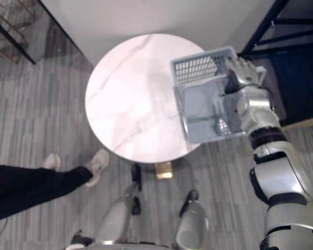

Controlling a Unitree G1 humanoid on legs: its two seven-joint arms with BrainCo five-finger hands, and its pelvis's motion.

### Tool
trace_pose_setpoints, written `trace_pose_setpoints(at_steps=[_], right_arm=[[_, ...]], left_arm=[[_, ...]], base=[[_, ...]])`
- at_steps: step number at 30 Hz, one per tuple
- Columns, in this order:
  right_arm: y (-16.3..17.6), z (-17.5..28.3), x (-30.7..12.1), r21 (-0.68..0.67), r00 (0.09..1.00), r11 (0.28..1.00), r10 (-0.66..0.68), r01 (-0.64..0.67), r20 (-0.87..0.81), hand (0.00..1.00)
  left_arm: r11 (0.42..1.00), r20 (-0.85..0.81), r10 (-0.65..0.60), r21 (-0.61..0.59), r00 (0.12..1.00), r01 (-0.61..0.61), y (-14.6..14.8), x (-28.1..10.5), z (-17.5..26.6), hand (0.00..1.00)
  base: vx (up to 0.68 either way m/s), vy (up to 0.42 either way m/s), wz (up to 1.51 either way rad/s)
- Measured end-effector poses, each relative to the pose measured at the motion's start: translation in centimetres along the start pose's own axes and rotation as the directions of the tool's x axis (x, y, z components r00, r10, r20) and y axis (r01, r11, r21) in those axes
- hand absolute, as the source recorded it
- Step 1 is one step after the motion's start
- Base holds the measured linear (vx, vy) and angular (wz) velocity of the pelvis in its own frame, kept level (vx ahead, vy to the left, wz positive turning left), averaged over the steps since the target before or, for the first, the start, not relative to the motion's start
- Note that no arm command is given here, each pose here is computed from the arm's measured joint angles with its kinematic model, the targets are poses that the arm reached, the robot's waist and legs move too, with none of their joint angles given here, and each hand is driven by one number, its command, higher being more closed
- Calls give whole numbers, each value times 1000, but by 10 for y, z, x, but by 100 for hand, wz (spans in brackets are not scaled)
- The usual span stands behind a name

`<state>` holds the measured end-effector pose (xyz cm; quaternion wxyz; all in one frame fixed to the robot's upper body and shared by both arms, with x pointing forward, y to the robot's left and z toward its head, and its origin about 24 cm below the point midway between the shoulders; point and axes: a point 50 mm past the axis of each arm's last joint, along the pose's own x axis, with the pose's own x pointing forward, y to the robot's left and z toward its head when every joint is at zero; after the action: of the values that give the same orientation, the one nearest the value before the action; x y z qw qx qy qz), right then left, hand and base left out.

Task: Pick vegetable in the basket

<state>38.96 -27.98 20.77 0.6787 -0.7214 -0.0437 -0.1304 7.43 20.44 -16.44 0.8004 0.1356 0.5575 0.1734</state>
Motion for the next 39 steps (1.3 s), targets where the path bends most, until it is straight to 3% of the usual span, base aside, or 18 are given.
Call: trace_pose_setpoints(at_steps=[17, 26, 33, 35, 39], right_arm=[[2, -3, 1, -36, 1000, 999, 17, -17, -7, 100], [26, 10, -6, -7, 997, 997, 75, -75, 9, 100], [56, 39, -33, 63, 987, 991, 115, -122, 111, 100], [78, 55, -58, 128, 969, 973, 165, -190, 185, 100], [88, 63, -89, 231, 953, 944, 176, -234, 246, 100]], left_arm=[[1000, 37, -10, 30, 999, 9, -2, 1, 11, 0], [999, 32, -11, 32, 999, 10, -3, 1, 10, 0], [1000, 24, -11, 20, 1000, 10, -4, 0, 9, 0], [1000, -7, 4, -3, 1000, -4, 0, 1, 4, 0], [999, -64, 29, -35, 997, -31, 8, 2, -8, 0]], base=[[10, -34, 0], [-1, -9, 1], [26, -19, -8], [72, -28, -20], [43, -27, -24]])
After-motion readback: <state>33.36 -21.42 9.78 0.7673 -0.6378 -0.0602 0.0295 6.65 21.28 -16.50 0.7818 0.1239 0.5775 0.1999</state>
